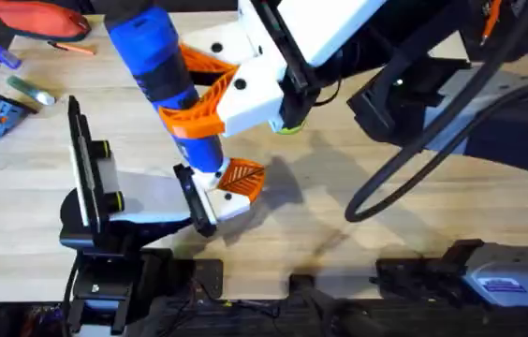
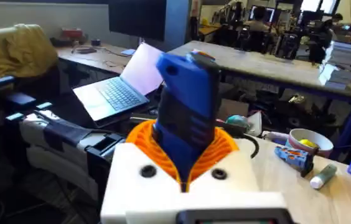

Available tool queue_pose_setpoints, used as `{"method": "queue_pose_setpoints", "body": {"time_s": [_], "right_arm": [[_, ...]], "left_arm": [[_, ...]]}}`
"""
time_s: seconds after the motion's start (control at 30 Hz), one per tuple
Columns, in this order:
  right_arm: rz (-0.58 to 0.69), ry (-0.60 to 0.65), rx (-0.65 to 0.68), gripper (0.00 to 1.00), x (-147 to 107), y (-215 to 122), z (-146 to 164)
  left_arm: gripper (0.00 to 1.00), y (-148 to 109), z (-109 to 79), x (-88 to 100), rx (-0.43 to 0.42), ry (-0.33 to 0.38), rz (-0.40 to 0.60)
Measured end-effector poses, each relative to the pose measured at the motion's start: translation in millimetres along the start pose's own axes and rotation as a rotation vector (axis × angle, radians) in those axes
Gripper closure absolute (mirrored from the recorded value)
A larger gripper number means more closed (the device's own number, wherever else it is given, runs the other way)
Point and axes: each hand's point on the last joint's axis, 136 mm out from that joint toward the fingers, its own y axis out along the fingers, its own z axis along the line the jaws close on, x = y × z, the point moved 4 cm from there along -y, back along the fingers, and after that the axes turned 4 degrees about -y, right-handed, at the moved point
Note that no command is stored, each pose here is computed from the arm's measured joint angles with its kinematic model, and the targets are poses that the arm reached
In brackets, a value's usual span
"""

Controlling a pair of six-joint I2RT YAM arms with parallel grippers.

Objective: Pick up the gripper from the table and insert it into the empty holder that is missing its gripper. Then pick up a screw, insert it into the mounting hole, and use the screwdriver to tighten it. Finally, clean up the table by picking up the vegetable and placing it into the bucket.

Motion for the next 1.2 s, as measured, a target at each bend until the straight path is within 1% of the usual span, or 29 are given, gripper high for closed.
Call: {"method": "queue_pose_setpoints", "body": {"time_s": [0.1,0.17,0.27,0.5,1.2], "right_arm": [[0.000,0.000,0.000,0.979,-1.4,-0.4,0.9],[-0.013,-0.032,0.008,0.979,2.3,-0.6,2.7],[-0.012,-0.036,0.020,0.979,2.4,-0.6,4.3],[-0.003,-0.021,0.020,0.979,-2.4,-4.7,4.6],[0.001,-0.009,0.020,0.979,-4.2,-4.7,4.7]], "left_arm": [[0.992,0.0,0.0,0.1,0.000,0.000,0.000],[0.992,0.0,0.0,0.0,0.000,0.000,0.000],[0.992,0.0,0.0,0.0,0.000,0.000,0.000],[0.992,0.0,-0.1,0.0,0.000,0.000,0.000],[0.992,0.0,0.0,0.1,0.000,0.000,0.000]]}}
